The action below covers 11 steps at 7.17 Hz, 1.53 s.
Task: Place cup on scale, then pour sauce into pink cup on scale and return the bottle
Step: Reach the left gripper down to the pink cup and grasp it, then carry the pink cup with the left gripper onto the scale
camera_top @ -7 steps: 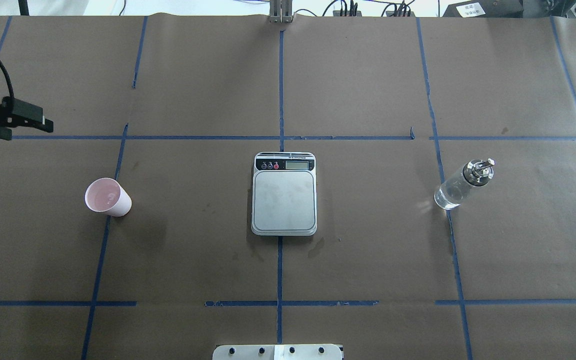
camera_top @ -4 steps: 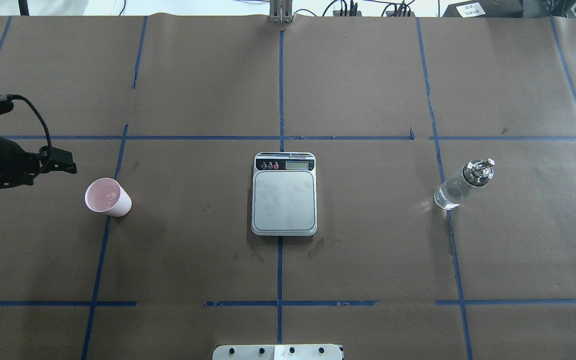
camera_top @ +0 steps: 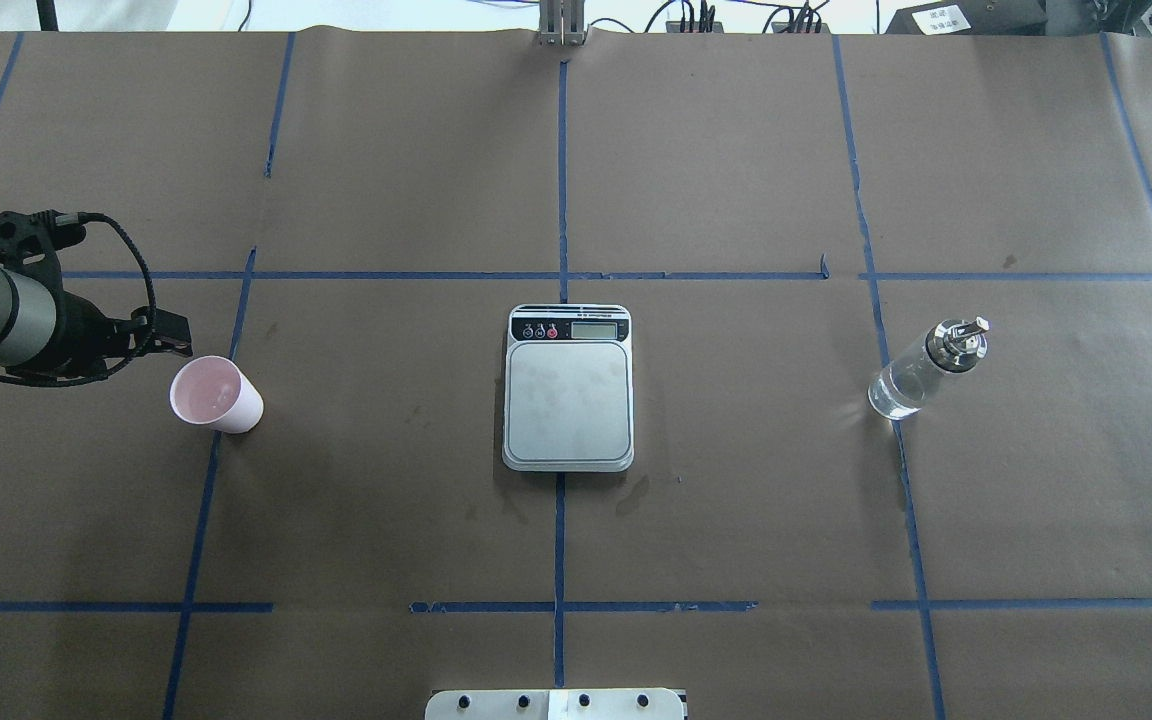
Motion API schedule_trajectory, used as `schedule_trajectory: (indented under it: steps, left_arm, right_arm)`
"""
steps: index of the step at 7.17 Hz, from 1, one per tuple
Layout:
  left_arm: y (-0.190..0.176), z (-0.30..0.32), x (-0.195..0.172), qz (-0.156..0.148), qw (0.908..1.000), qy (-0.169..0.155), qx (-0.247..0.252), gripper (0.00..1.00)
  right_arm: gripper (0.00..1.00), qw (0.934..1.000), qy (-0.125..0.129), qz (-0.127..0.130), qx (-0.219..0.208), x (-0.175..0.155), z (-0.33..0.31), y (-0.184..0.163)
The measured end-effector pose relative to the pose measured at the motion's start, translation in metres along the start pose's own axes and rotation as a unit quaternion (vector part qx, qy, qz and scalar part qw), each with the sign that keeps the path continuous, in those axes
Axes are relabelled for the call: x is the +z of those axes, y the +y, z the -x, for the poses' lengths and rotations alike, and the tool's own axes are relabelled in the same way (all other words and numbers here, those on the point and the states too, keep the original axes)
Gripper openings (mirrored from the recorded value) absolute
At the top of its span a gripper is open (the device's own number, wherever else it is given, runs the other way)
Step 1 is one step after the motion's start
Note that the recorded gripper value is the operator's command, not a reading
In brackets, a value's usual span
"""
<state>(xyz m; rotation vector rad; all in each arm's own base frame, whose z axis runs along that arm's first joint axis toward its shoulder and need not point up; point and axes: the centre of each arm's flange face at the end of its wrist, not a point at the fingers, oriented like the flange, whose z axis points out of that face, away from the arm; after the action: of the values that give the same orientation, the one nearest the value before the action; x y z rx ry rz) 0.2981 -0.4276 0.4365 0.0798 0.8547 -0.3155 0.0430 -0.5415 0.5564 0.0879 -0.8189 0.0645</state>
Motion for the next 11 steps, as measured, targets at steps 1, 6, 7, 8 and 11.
schedule_trajectory:
  steps: [1, 6, 7, 8, 11]
  left_arm:
    - [0.002, -0.004, 0.004, 0.004, 1.0, 0.0, 0.003, 1.0]
    - [0.017, -0.015, 0.021, 0.022, 0.9996, -0.003, 0.016, 0.83]
    - [0.019, -0.016, 0.023, 0.024, 0.9995, -0.004, 0.018, 0.61]
    - [0.021, -0.015, 0.025, 0.026, 0.9995, -0.005, 0.018, 0.35]
    - [0.024, -0.015, 0.028, 0.029, 0.9994, -0.008, 0.018, 0.0]
  right_arm:
    - [1.0, 1.0, -0.004, 0.0, 0.0, 0.0, 0.001, 0.0]
    - [1.0, 0.9999, -0.01, -0.006, -0.008, -0.01, 0.012, 0.0]
    - [1.0, 0.9999, -0.01, -0.006, -0.008, -0.01, 0.012, 0.001]
    - [1.0, 0.9999, -0.01, -0.006, -0.008, -0.01, 0.012, 0.001]
    - [1.0, 0.9999, -0.01, -0.007, -0.008, -0.011, 0.014, 0.001]
